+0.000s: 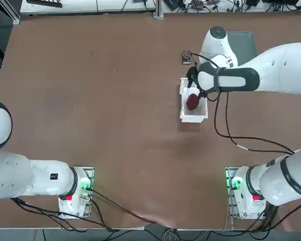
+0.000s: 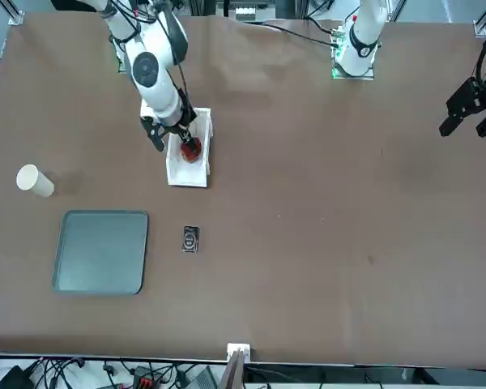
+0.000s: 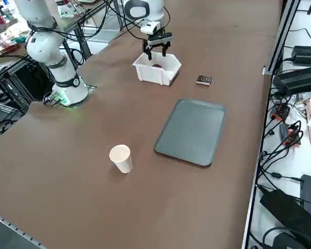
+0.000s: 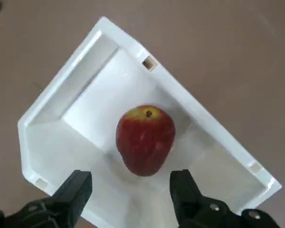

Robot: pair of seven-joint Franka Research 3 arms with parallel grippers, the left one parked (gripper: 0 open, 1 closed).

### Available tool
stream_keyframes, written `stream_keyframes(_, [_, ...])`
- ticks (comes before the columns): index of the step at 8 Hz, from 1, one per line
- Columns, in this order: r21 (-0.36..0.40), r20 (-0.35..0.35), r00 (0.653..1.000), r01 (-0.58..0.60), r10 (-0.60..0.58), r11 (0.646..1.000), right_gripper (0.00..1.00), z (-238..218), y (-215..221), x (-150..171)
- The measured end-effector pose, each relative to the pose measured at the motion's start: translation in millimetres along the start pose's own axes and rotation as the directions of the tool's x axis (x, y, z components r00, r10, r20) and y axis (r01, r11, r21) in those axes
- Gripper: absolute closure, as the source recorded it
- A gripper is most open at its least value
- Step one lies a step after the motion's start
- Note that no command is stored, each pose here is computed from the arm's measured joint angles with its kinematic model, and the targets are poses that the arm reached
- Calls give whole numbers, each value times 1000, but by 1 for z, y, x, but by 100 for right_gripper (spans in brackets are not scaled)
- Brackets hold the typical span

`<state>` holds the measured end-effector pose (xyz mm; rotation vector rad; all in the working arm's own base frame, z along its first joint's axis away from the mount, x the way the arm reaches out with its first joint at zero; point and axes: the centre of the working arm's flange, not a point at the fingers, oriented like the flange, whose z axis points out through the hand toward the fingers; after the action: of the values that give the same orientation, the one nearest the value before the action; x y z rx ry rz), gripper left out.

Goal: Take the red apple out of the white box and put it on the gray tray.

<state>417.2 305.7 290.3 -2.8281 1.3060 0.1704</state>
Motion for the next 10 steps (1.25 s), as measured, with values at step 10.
stream_keyframes(10, [-66,13,989,-146,147,987,0,58,0,6])
